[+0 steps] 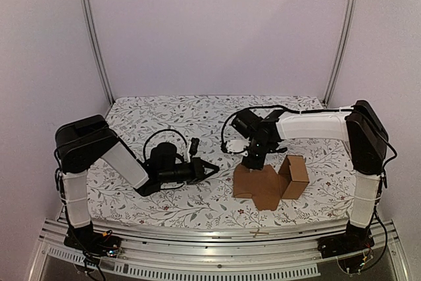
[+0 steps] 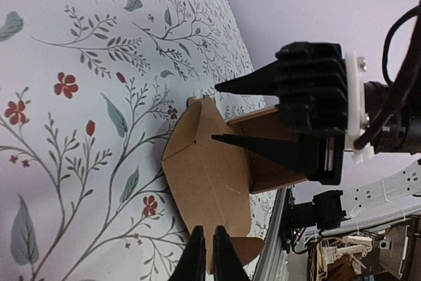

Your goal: Fold the paper box

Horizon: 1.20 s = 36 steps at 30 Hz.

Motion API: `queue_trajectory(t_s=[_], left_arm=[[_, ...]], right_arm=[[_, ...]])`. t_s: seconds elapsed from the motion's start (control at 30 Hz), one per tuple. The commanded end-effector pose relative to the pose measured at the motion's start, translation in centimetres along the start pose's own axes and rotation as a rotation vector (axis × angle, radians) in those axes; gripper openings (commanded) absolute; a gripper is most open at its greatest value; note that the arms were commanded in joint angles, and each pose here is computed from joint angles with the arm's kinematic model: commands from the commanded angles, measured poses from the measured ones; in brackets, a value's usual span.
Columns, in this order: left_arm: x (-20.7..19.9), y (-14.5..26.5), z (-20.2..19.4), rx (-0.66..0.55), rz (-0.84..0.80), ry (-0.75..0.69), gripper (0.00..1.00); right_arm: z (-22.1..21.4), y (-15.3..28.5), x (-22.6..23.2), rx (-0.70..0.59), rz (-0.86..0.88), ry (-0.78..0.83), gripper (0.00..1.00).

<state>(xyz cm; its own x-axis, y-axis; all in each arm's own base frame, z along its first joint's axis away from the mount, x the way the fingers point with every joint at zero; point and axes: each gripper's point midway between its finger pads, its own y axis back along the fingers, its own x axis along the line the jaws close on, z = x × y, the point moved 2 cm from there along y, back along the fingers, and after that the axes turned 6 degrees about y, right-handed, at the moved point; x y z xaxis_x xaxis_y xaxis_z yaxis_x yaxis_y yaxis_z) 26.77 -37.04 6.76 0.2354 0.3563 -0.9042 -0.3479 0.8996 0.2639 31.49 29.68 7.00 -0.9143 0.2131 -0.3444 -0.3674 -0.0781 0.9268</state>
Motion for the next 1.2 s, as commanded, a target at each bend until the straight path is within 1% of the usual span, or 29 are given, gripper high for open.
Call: queue_trajectory(t_s=[0.0,0.1,0.2,0.3,0.4,0.57,0.63,0.73,1.0,1.17], left_arm=[[-1.2,-2.2,-2.5,0.082,-0.042,-0.006,0.06],[-1.8,-3.6,-3.3,0.112,-0.065,0.007,0.04],[-1.9,-4.9,-4.1,0.142,-0.074,0.025,0.02],[-2.0,-5.7,-4.8,0.164,-0.081,0.037,0.01],[-1.9,-6.1,-5.5,0.189,-0.069,0.046,0.01],[-0.5,-6.7,-6.8,0.238,0.008,0.063,0.00],[0.2,-6.9,-7.3,0.259,0.035,0.074,0.00],[1.1,-6.9,-7.7,0.259,0.051,0.110,0.00],[2.5,-7.0,-8.0,0.256,0.094,0.152,0.00],[3.7,-6.8,-8.2,0.260,0.181,0.151,0.00]], right_arm=[[0.1,1.1,0.2,-0.047,0.125,-0.080,0.40],[0.1,2.1,-1.5,-0.087,0.150,-0.147,0.40],[-0.3,2.1,-3.8,-0.101,0.131,-0.217,0.40],[-0.4,0.9,-5.1,-0.088,0.130,-0.256,0.40],[0.2,-0.5,-5.5,-0.072,0.140,-0.268,0.40],[0.4,-3.2,-5.1,-0.019,0.175,-0.275,0.40],[0.6,-3.7,-4.4,-0.021,0.213,-0.277,0.40],[0.6,-4.1,-3.6,-0.016,0.258,-0.279,0.39],[0.5,-2.9,-1.6,-0.038,0.375,-0.287,0.39],[0.3,-1.5,-0.7,-0.058,0.417,-0.293,0.39]])
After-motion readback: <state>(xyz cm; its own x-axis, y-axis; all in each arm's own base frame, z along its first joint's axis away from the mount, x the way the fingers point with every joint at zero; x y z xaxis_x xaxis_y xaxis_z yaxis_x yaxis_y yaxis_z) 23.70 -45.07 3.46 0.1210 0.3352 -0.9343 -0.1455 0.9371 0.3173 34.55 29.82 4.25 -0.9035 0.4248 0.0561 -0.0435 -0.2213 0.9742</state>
